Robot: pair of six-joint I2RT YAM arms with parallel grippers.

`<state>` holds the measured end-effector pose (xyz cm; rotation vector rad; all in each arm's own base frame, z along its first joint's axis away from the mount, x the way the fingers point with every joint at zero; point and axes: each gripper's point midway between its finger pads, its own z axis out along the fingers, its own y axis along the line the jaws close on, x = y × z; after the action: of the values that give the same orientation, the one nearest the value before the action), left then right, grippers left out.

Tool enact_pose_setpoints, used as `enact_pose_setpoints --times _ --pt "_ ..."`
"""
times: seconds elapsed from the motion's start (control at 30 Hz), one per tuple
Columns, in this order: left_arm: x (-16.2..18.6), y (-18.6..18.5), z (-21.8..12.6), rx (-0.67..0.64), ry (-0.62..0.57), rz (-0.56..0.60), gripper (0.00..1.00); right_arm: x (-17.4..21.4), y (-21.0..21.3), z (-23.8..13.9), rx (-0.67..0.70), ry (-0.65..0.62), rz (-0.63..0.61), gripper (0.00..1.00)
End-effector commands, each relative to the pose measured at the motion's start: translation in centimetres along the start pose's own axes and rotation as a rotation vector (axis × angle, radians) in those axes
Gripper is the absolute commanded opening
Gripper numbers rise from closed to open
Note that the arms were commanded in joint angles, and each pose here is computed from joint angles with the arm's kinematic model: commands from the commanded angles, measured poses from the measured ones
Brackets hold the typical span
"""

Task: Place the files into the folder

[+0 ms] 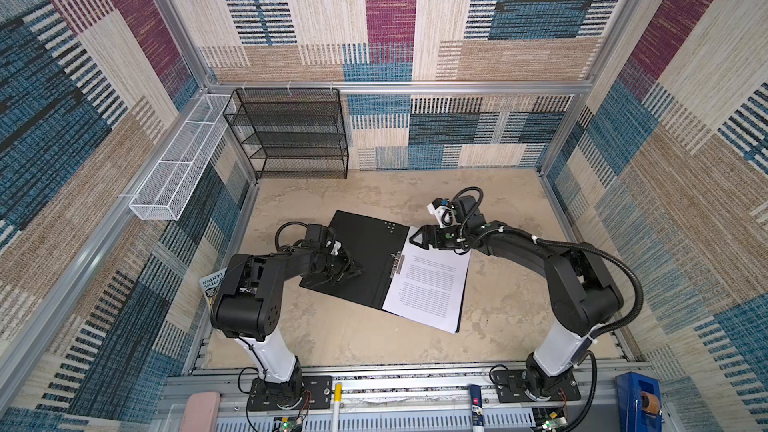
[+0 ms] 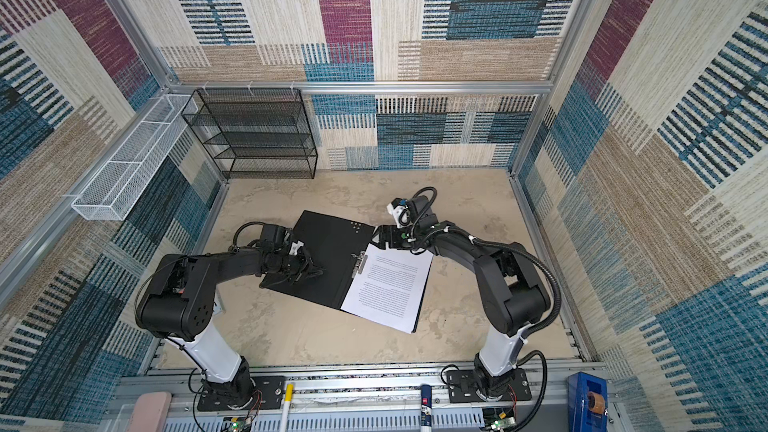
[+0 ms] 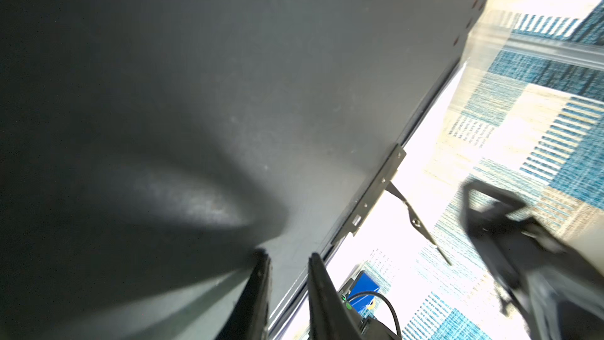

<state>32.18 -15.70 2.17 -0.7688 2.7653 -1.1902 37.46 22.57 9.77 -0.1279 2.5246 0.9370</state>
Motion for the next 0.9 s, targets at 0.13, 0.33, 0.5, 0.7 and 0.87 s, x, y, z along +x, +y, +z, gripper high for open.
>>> enact_pose_setpoints --times 0.13,0.33,0.5,0.7,0.87 --pt "1.0 4.8 -0.1 -0.197 -0.032 -0.071 0.25 1.9 -11.3 -4.6 0.333 -0.123 0.328 1.0" --pt "1.8 5.4 0.2 -0.211 -0.008 -0.06 0.27 2.2 -11.8 -3.7 0.311 -0.124 0.377 1.0" --pt "2.2 5.4 0.2 -0.218 -0.004 -0.045 0.28 2.3 -11.2 -2.2 0.237 -0.097 0.384 1.0" --pt "3.1 5.0 0.9 -0.231 0.014 -0.016 0.27 0.3 -11.2 -1.1 0.222 -0.109 0.366 1.0" --pt "4.5 4.6 1.8 -0.252 0.037 0.021 0.27 -1.5 -11.5 -0.2 0.234 -0.112 0.347 1.0"
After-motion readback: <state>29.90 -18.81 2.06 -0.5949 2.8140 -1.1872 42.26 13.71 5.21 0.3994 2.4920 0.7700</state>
